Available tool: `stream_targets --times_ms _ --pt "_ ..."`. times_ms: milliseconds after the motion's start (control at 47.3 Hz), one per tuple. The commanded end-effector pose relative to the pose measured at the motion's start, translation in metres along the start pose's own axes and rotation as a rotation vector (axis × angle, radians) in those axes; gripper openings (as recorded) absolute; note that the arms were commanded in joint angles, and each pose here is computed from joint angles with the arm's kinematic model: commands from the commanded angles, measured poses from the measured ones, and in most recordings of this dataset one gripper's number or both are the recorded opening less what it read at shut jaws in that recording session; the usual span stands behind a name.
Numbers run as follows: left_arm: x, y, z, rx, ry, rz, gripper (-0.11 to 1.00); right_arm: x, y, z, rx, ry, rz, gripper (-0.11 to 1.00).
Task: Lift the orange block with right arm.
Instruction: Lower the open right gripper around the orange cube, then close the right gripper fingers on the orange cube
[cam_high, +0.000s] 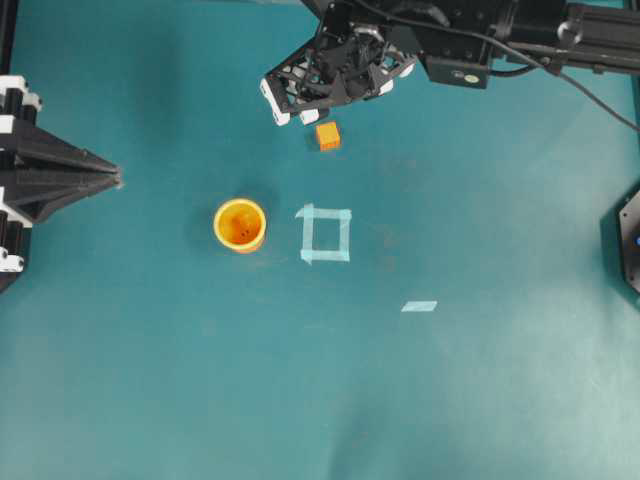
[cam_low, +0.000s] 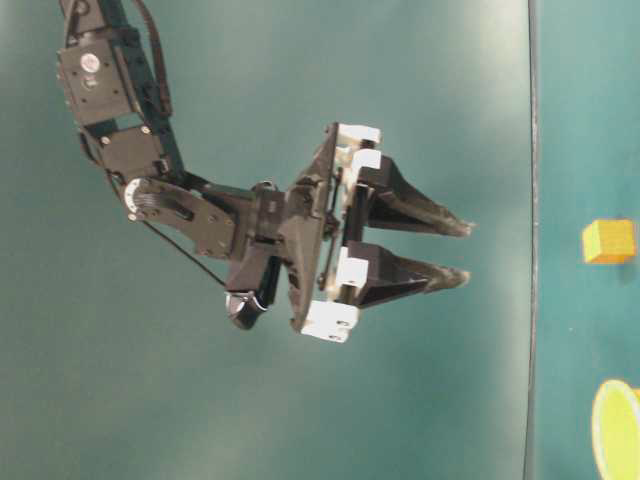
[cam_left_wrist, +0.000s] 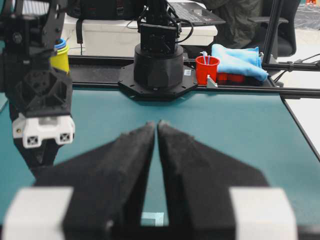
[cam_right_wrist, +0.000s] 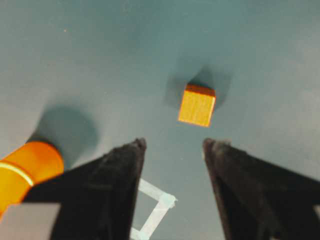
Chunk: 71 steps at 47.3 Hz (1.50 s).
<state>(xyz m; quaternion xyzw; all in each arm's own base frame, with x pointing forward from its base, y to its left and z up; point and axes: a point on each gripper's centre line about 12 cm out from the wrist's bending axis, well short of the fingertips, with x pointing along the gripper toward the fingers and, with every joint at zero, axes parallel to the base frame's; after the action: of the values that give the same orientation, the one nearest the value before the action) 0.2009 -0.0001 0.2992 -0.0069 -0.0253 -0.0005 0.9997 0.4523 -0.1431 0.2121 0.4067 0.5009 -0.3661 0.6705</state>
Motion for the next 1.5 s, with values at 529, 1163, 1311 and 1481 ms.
stream_targets --times_ms 529,1163,1311,1481 --pt "0.003 0.0 0.013 0.002 -0.034 0.0 0.12 0.038 -0.016 -0.01 0.064 -0.019 0.006 0.55" --pt "0.004 0.0 0.011 0.0 -0.028 0.001 0.12 0.06 -0.012 -0.007 0.081 -0.048 0.044 0.55" --pt "0.004 0.0 0.011 0.002 -0.028 0.0 0.12 0.064 -0.011 -0.007 0.079 -0.045 0.041 0.55" --pt "0.004 0.0 0.011 0.0 -0.028 0.002 0.12 0.065 -0.012 -0.007 0.077 -0.045 0.037 0.55"
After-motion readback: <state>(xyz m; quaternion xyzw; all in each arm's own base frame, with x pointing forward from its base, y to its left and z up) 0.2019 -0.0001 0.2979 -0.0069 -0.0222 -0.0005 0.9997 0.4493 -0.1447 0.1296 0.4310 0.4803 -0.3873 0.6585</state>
